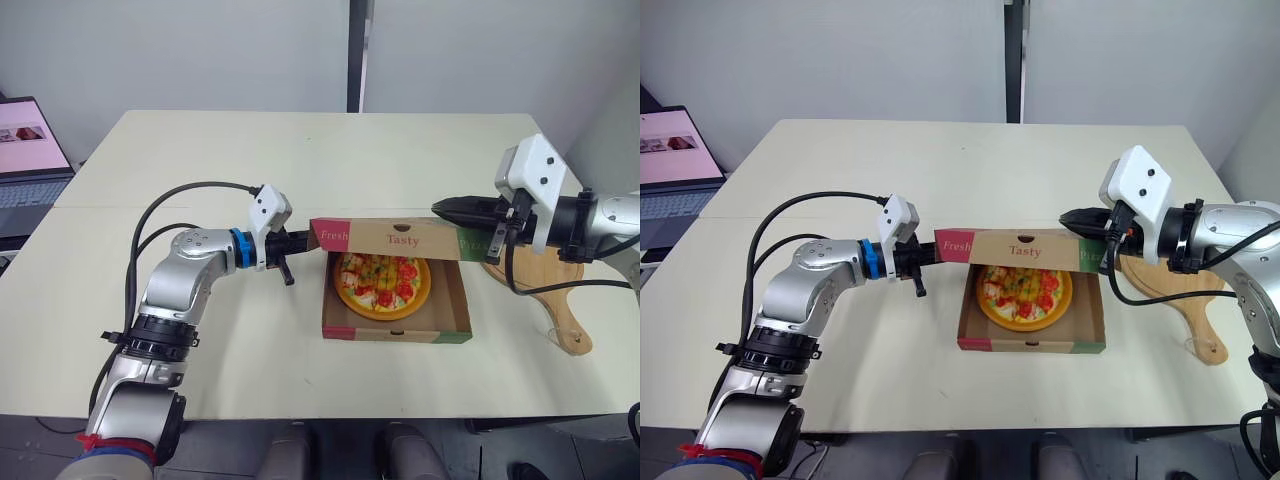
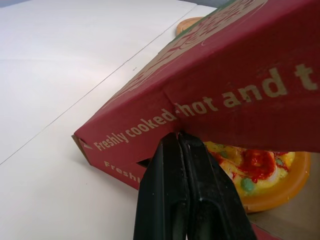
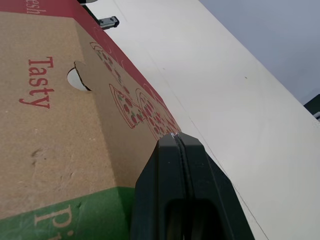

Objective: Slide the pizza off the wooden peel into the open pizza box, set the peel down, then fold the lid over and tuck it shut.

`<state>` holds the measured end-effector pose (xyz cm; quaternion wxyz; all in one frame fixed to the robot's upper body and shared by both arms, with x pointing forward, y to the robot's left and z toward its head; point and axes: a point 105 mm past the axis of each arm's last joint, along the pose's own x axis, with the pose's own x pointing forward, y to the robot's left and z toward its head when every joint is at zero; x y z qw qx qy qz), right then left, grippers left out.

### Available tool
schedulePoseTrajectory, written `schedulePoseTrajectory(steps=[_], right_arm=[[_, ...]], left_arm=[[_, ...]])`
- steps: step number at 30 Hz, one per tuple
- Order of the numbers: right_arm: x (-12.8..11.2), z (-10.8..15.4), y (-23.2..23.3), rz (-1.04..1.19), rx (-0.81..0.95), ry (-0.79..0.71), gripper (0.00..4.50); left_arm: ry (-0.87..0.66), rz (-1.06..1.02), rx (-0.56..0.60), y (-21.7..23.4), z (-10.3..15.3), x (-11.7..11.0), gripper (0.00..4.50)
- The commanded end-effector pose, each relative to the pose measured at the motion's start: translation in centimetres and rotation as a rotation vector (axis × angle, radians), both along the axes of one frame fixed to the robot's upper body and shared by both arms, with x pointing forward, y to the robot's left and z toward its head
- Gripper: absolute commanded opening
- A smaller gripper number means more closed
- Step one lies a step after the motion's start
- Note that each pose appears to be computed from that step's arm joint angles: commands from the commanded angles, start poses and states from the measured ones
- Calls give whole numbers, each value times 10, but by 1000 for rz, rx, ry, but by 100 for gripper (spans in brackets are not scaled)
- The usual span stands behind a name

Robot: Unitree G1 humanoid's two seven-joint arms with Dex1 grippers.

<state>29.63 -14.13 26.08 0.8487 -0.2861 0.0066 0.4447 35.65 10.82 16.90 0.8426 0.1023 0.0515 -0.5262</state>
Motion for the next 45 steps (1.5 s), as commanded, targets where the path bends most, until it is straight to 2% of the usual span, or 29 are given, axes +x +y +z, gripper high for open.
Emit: schedulePoseTrajectory(steps=[1, 10, 18, 27, 45], right_arm=[[1, 9, 3, 25, -21, -48, 0], [11, 15, 1, 31, -32, -57, 0], [28, 20, 1, 10, -42, -69, 0], [44, 27, 0, -23, -59, -90, 0], [66, 33, -2, -95, -45, -114, 0]], left_arm=[[-77, -82, -22, -20, 26, -4, 1], [-79, -84, -39, -16, 43, 3, 1], [-55, -90, -49, -14, 49, 12, 1], [40, -77, -129, -7, 62, 24, 1], [75, -67, -179, -20, 67, 35, 1]])
